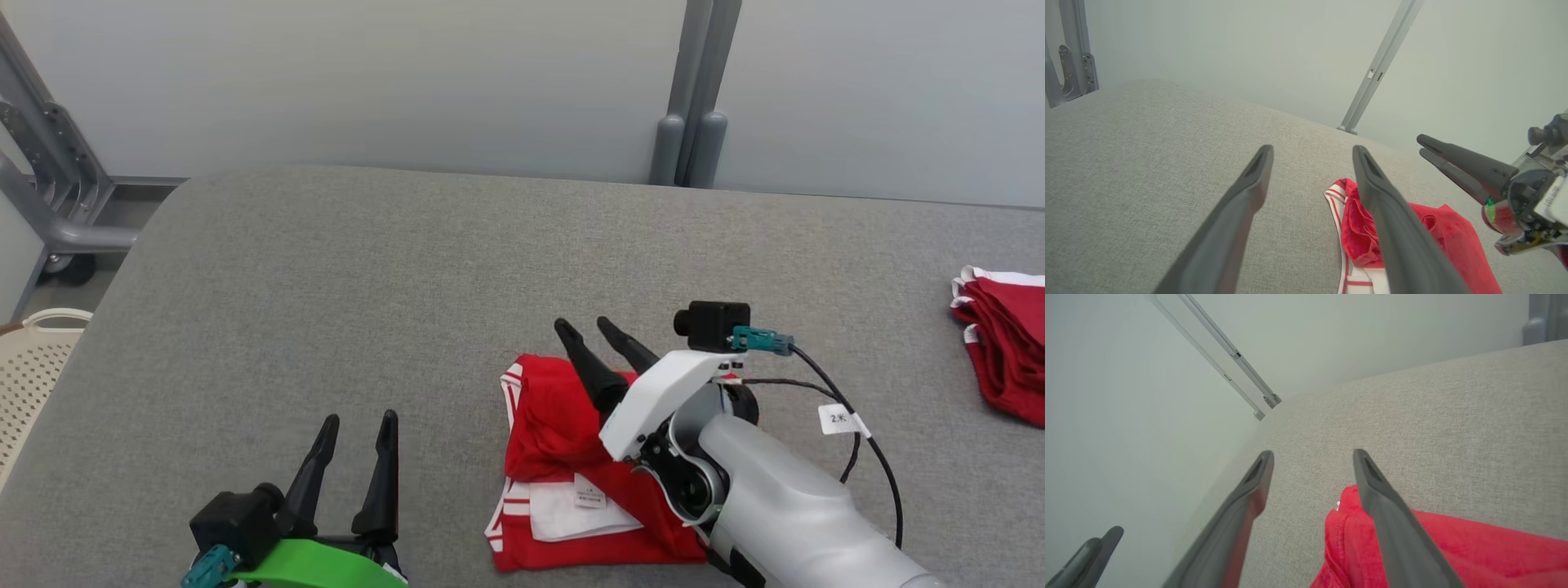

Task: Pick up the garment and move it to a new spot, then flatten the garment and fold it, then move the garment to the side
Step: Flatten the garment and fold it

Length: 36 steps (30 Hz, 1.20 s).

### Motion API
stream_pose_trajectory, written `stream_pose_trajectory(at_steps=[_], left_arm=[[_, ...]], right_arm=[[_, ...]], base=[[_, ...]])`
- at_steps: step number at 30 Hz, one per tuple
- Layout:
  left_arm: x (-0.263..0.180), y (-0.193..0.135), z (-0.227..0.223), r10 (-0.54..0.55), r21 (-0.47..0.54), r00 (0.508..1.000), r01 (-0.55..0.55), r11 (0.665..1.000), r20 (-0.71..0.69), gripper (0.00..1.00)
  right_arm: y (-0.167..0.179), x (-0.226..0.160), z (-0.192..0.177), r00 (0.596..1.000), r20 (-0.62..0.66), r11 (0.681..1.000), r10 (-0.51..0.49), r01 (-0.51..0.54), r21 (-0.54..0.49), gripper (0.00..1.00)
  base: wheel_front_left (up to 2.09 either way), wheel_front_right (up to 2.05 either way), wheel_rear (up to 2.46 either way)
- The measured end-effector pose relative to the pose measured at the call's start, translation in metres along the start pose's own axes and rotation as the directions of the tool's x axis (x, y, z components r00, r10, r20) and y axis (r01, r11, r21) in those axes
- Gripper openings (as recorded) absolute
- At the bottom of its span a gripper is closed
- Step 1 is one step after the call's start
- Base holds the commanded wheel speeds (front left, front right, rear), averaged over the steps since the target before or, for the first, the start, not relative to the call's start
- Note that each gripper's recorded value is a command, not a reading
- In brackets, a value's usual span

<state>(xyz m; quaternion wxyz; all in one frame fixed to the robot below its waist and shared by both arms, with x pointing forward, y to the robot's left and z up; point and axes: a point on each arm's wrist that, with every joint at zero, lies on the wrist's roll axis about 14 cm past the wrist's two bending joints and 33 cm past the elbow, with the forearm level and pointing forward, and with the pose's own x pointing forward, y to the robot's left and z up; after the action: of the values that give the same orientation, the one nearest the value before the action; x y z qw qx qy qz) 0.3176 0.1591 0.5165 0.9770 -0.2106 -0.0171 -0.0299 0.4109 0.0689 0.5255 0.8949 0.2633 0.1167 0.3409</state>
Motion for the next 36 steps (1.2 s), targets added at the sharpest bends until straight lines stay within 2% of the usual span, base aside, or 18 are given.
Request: stream_pose_trajectory(at_steps=[6,11,17,18,19,20,21,22,23,29,36], left_arm=[[0.002,-0.011,-0.005,-0.028,-0.012,0.999,0.028,1.000,-0.015,1.00],[0.004,-0.017,-0.010,-0.040,-0.016,0.999,0.040,0.999,-0.028,1.00],[0.005,-0.019,-0.014,-0.048,-0.019,0.998,0.048,0.999,-0.040,1.00],[0.005,-0.019,-0.014,-0.048,-0.019,0.998,0.047,0.999,-0.041,1.00],[0.005,-0.018,-0.015,-0.045,-0.020,0.998,0.044,0.999,-0.042,1.00],[0.005,-0.018,-0.015,-0.044,-0.019,0.998,0.043,0.999,-0.043,1.00],[0.004,-0.017,-0.015,-0.041,-0.019,0.998,0.040,0.999,-0.044,1.00],[0.004,-0.016,-0.015,-0.039,-0.019,0.998,0.038,0.999,-0.044,1.00],[0.004,-0.015,-0.015,-0.035,-0.019,0.998,0.035,0.999,-0.043,1.00],[0.002,-0.009,-0.013,-0.014,-0.019,0.999,0.013,1.000,-0.036,1.00],[0.000,-0.001,-0.012,0.015,-0.017,0.999,-0.016,1.000,-0.032,1.00]], right_arm=[[-0.033,-0.010,0.020,0.995,0.062,0.993,-0.082,0.087,-0.076,1.00],[-0.058,-0.026,0.026,0.985,0.098,0.985,-0.143,0.151,-0.083,1.00],[-0.069,-0.041,0.025,0.982,0.112,0.975,-0.155,0.170,-0.144,1.00],[-0.071,-0.044,0.023,0.982,0.110,0.972,-0.154,0.171,-0.159,0.95],[-0.071,-0.046,0.022,0.983,0.108,0.969,-0.152,0.169,-0.178,0.63],[-0.072,-0.048,0.020,0.983,0.106,0.967,-0.152,0.170,-0.189,0.38],[-0.072,-0.050,0.017,0.983,0.104,0.965,-0.150,0.168,-0.202,0.17],[-0.072,-0.052,0.013,0.984,0.097,0.963,-0.149,0.167,-0.209,0.04],[-0.073,-0.055,0.009,0.984,0.090,0.963,-0.151,0.167,-0.210,0.00],[-0.077,-0.064,-0.013,0.987,0.036,0.951,-0.154,0.158,-0.266,0.00],[-0.082,-0.063,-0.027,0.991,-0.042,0.908,-0.129,0.101,-0.407,0.00]], base=[[0.00,0.00,0.00],[0.00,0.00,0.00],[0.00,0.00,0.00],[0.00,0.00,0.00],[0.00,0.00,0.00],[0.00,0.00,0.00],[0.00,0.00,0.00],[0.00,0.00,0.00],[0.00,0.00,0.00],[0.00,0.00,0.00],[0.00,0.00,0.00]])
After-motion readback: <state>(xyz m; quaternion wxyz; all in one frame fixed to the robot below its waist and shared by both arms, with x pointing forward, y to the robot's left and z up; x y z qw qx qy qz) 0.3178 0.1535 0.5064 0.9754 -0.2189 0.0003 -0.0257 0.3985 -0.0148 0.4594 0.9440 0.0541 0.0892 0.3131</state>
